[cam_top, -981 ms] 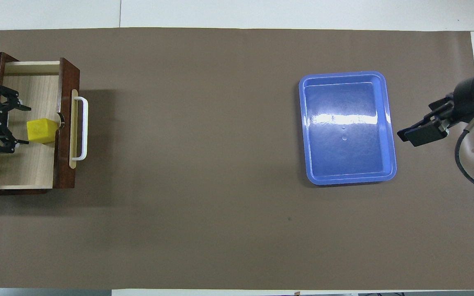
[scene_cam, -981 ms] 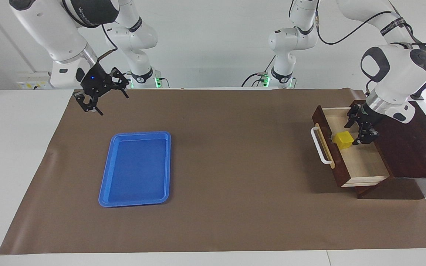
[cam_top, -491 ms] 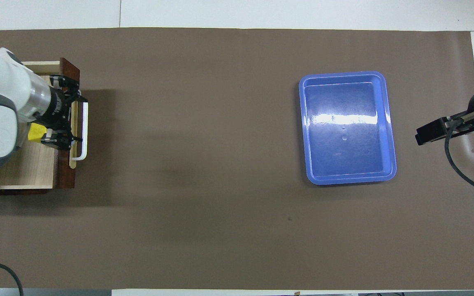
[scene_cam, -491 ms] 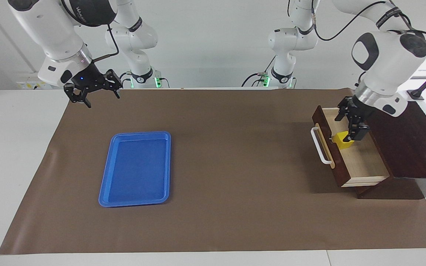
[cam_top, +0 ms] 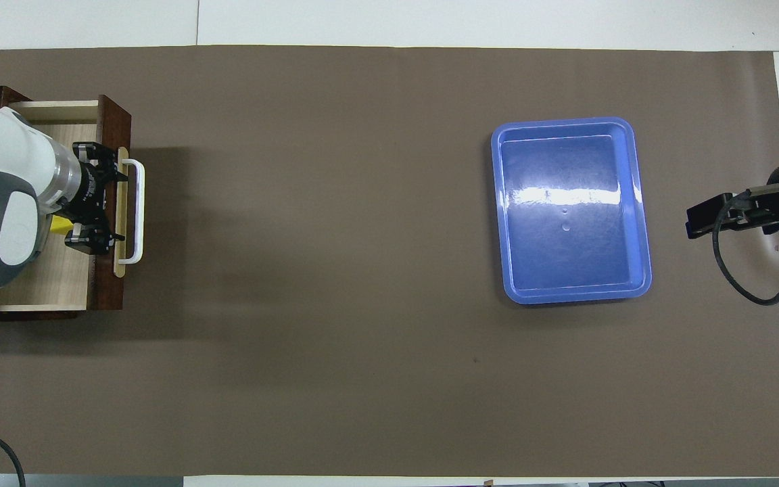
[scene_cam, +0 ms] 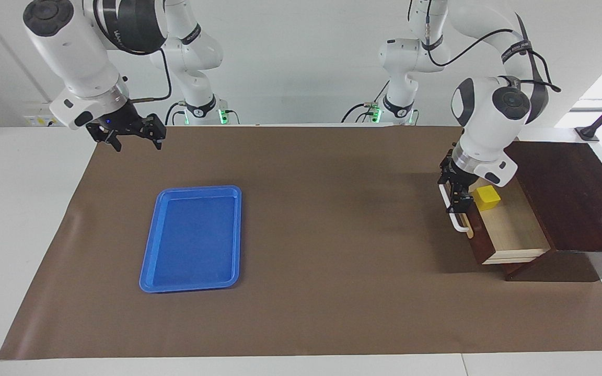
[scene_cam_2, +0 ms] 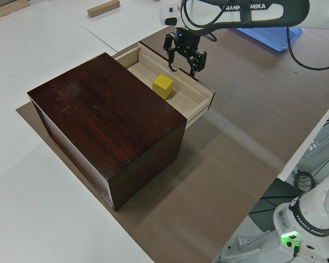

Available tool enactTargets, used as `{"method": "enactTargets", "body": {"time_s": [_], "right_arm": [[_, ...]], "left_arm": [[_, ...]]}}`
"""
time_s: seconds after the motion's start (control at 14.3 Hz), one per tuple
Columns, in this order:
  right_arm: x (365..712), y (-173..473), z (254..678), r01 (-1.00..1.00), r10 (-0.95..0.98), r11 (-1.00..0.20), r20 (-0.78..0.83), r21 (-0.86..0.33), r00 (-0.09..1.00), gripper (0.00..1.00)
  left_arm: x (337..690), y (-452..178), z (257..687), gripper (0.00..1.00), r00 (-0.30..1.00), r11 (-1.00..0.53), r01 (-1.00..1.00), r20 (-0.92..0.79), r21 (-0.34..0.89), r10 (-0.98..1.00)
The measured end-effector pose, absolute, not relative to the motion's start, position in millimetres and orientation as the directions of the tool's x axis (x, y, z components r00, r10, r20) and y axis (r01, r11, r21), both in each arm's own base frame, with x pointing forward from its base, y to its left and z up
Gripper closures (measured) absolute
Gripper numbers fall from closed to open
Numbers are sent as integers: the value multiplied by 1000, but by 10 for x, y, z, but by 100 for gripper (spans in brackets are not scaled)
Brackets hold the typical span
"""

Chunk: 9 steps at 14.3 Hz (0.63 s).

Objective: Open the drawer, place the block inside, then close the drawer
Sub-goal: 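Push the drawer shut with the left gripper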

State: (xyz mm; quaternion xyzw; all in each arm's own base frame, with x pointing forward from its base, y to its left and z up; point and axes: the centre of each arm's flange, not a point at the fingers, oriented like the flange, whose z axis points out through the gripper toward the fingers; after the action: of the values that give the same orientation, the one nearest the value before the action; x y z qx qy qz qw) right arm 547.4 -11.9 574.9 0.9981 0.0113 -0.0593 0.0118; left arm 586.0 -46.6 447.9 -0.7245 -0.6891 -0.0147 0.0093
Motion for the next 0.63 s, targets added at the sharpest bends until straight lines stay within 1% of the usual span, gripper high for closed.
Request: {"method": "enactTargets", "body": {"time_s": [0.35,0.63], "right_arm": [[5514,-104,5865,26,24,-999,-93,23,995,0],[5517,-102,5861,26,24,-999,-93,23,995,0]], "left_arm": [[5884,-108,4494,0,32,-33,999,67,14,997],[5901,452,4522,0,18,-22,999,89,39,996]]}}
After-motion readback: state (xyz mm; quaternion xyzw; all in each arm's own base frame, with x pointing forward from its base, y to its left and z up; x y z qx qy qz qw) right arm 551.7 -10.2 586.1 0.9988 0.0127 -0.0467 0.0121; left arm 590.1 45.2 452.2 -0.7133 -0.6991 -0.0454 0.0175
